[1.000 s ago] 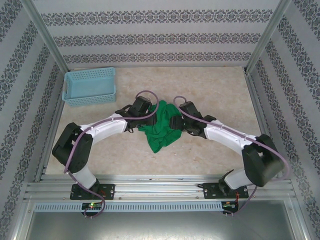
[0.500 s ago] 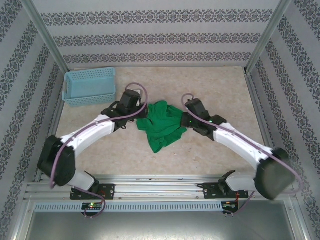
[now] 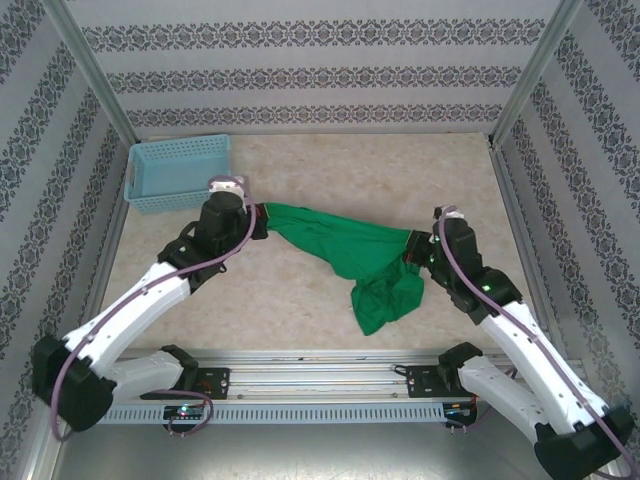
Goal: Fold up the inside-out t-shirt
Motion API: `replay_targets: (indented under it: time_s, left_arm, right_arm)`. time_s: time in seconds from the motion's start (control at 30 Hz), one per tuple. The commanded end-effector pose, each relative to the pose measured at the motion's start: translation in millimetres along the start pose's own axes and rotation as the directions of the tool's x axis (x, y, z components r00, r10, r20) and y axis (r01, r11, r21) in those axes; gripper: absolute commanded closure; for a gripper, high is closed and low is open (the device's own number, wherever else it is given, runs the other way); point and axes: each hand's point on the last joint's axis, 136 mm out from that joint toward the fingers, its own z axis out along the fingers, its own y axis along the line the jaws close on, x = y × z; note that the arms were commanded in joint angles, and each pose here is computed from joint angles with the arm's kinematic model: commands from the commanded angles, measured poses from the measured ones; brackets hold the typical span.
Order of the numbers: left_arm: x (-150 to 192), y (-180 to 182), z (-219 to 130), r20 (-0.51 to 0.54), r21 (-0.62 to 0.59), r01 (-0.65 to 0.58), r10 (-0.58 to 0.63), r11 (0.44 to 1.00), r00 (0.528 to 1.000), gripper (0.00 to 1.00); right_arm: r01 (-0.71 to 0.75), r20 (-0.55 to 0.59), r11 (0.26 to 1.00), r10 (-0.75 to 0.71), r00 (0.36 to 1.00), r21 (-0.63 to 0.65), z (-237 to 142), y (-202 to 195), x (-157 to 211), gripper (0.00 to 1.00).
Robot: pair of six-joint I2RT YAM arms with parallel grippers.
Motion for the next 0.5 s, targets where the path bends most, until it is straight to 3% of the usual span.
replay_targets:
  time_s: [0.0,0.13,0.23,0.37,0.47]
  left_arm:
    - [29.3,35.1,28.8,-0.159,-0.145,-0.002,-0.021,0.989,0.987,1.0]
    - [41.1,27.3,38.9,-0.223,-0.095,-0.017,-0.004,0.995,0.975,1.0]
    - [31.8,39.0,25.5,-0.157,-0.145,-0.014,-0.009,0.989,0.988,1.0]
    - [26.3,69.1,-0.1,-0.057,-0.252,0.02,-0.036,0.968,0.998,1.0]
    - [39.4,84.8,-7.0,-0.06,-0.285,0.031,-0.05,0.958,0.997,1.0]
  right_arm:
    - [-0.023,-0.124,0.99,0.04,0.992,0.136,32.5,-35.4,38.2,1.0]
    - [0.067,-0.216,0.991,-0.041,0.975,0.117,48.6,-24.3,44.6,1.0]
    - [0.161,-0.246,0.987,-0.162,0.956,-0.023,47.8,17.4,52.5,1.0]
    - [0.269,-0.294,0.939,-0.325,0.899,-0.215,41.1,70.2,96.0,1.0]
    - [0.342,-0.333,0.907,-0.41,0.849,-0.245,41.9,83.2,127.4,0.98]
